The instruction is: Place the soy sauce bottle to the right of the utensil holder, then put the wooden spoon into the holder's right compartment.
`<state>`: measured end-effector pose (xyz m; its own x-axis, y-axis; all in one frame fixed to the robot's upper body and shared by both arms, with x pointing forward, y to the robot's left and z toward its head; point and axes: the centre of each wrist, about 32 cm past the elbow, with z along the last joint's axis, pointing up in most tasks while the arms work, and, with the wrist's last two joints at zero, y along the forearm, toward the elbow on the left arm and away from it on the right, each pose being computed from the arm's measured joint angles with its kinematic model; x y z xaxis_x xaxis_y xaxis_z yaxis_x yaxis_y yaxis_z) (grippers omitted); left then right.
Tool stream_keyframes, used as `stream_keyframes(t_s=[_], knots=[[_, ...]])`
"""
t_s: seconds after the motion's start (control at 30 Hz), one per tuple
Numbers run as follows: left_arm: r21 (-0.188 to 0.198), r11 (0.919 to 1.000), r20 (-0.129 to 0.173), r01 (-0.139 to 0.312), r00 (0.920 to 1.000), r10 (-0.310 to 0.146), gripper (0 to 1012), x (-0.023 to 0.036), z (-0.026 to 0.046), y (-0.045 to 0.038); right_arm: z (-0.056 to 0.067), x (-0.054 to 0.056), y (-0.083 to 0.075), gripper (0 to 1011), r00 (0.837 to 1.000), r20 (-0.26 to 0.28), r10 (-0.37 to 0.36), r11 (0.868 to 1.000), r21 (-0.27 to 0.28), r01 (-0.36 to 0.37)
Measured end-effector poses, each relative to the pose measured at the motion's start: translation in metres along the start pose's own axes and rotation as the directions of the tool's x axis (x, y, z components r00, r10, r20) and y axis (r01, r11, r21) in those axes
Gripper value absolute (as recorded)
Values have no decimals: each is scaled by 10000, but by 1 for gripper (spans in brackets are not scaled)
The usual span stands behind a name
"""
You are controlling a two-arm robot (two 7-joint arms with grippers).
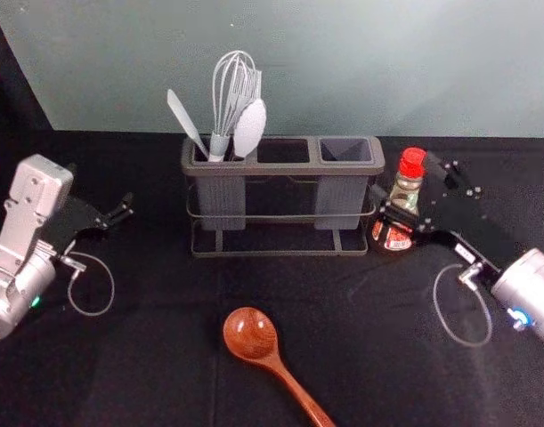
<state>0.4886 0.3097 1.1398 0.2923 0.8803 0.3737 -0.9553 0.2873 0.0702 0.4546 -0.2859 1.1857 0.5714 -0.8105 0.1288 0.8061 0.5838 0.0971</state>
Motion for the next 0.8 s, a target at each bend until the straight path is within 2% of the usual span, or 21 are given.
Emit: stream_keyframes(t_s=[0.1, 0.23, 0.33, 0.53, 0.8], knots=[[0, 10000, 0, 0, 10000, 0, 1011, 0, 0, 0, -17, -100, -30, 1000, 9998, -38, 182, 9998, -41, -182], [0, 10000, 0, 0, 10000, 0, 1011, 0, 0, 0, -44, -181, -39, 1000, 9995, -106, 295, 9995, -123, -296], [1, 10000, 0, 0, 10000, 0, 1011, 0, 0, 0, -85, -305, -41, 1000, 9986, -164, 506, 9981, -344, -512], [0, 10000, 0, 1, 10000, -1, 1011, 0, 0, 0, -135, -485, -54, 1000, 9973, -216, 701, 9953, -652, -714], [0, 10000, 0, 0, 10000, 0, 1011, 0, 0, 0, -212, -690, -62, 1000, 9945, -401, 969, 9911, -882, -1001]])
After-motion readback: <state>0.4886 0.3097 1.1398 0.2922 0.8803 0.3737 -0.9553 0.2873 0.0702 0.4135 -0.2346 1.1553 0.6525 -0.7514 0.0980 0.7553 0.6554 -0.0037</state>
